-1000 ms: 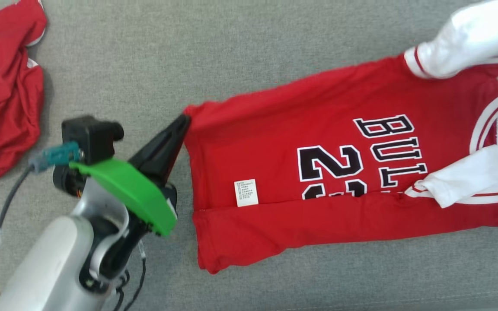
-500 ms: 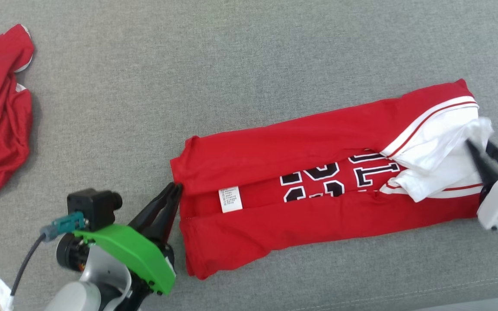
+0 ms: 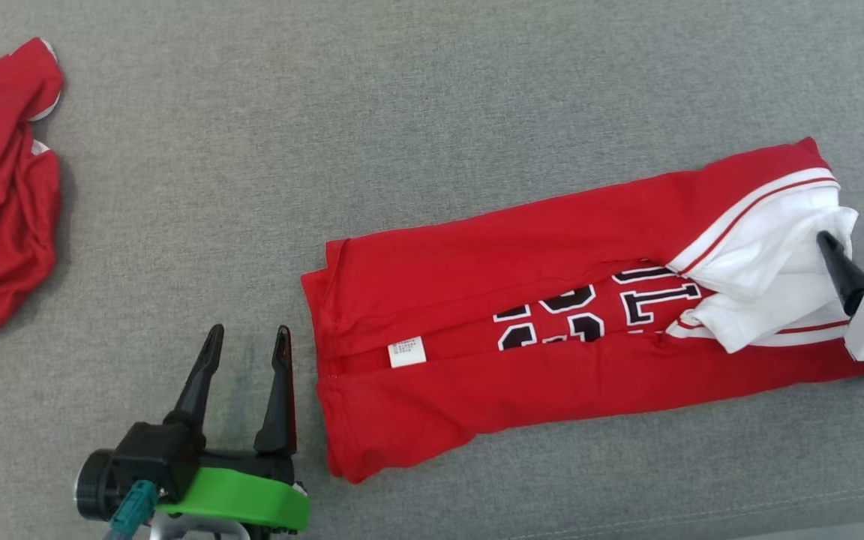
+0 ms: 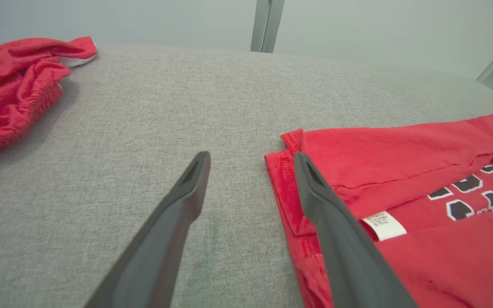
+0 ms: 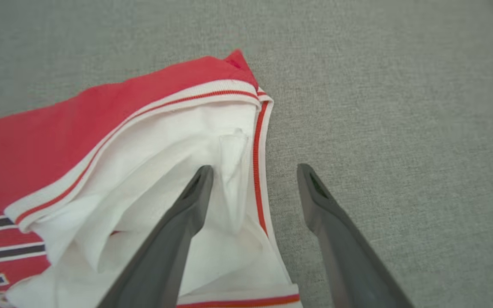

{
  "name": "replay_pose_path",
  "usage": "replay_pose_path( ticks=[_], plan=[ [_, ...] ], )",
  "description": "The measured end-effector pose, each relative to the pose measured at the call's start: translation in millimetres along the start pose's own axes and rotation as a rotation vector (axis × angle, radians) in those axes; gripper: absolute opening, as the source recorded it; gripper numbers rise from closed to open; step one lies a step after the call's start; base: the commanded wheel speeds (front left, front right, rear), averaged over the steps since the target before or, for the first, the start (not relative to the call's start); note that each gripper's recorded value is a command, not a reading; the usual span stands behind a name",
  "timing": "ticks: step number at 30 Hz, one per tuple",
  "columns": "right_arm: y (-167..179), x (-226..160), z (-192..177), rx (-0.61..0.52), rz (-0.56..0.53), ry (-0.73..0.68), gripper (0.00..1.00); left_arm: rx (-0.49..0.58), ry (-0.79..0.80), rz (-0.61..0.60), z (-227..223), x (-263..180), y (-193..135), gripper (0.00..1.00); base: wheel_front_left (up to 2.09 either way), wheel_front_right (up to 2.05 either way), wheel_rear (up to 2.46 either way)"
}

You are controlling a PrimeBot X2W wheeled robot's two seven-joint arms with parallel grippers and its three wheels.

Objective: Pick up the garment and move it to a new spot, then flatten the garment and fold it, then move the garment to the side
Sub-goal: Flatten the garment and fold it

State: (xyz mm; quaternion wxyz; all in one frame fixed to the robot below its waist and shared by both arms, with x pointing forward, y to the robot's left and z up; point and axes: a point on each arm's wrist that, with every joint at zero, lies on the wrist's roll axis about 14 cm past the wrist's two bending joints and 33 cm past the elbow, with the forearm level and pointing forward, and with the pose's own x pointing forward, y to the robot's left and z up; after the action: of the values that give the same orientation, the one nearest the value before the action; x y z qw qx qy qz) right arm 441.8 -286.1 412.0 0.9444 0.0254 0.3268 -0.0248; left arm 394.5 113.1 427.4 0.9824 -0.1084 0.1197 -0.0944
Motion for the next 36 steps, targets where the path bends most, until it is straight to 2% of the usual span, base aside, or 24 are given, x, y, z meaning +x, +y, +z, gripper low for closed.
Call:
replay_pose_path(
  ticks=[4, 10, 11, 12, 16, 19, 26, 29, 32, 36],
  plan=[
    [0.5, 16.9, -34.2, -0.009, -0.028, 0.158, 1.00, -0.016, 0.025, 0.016, -16.9, -3.2, -0.5, 1.00, 0.00, 0.00, 0.00],
    [13.1, 27.6, -54.8, 0.066, -0.003, 0.246, 1.00, -0.003, 0.050, 0.085, -29.0, -11.4, 19.2, 1.00, 0.00, 0.00, 0.00],
    [14.6, 27.8, -54.8, 0.084, 0.004, 0.245, 0.46, 0.002, 0.049, 0.093, -28.8, -12.7, 21.7, 1.00, 0.00, 0.00, 0.00],
    [16.0, 27.4, -54.2, 0.105, 0.011, 0.244, 0.00, 0.007, 0.039, 0.104, -26.3, -13.7, 24.6, 1.00, 0.00, 0.00, 0.00],
    [30.0, 21.3, -49.0, 0.168, 0.070, 0.219, 0.00, 0.012, 0.022, 0.135, -22.7, -22.0, 31.0, 1.00, 0.00, 0.00, 0.00],
    [26.5, 15.2, -39.4, 0.187, 0.073, 0.178, 0.00, 0.000, 0.010, 0.151, -21.0, -26.5, 32.0, 1.00, 0.00, 0.00, 0.00],
    [-25.6, -3.0, -1.9, 0.225, -0.047, 0.039, 0.00, -0.020, -0.016, 0.155, -17.9, -29.9, 30.4, 1.00, 0.00, 0.00, 0.00],
    [-52.4, -14.7, 22.5, 0.207, -0.107, -0.027, 0.00, -0.029, -0.016, 0.160, -19.5, -33.3, 30.9, 1.00, 0.00, 0.00, 0.00],
    [-62.3, -26.5, 46.4, 0.176, -0.124, -0.078, 0.00, -0.039, -0.019, 0.165, -20.3, -36.6, 30.8, 1.00, 0.00, 0.00, 0.00],
    [-45.6, -39.7, 75.1, 0.091, -0.061, -0.121, 0.00, -0.059, -0.017, 0.175, -23.0, -41.9, 31.0, 1.00, 0.00, 0.00, 0.00]
  ],
)
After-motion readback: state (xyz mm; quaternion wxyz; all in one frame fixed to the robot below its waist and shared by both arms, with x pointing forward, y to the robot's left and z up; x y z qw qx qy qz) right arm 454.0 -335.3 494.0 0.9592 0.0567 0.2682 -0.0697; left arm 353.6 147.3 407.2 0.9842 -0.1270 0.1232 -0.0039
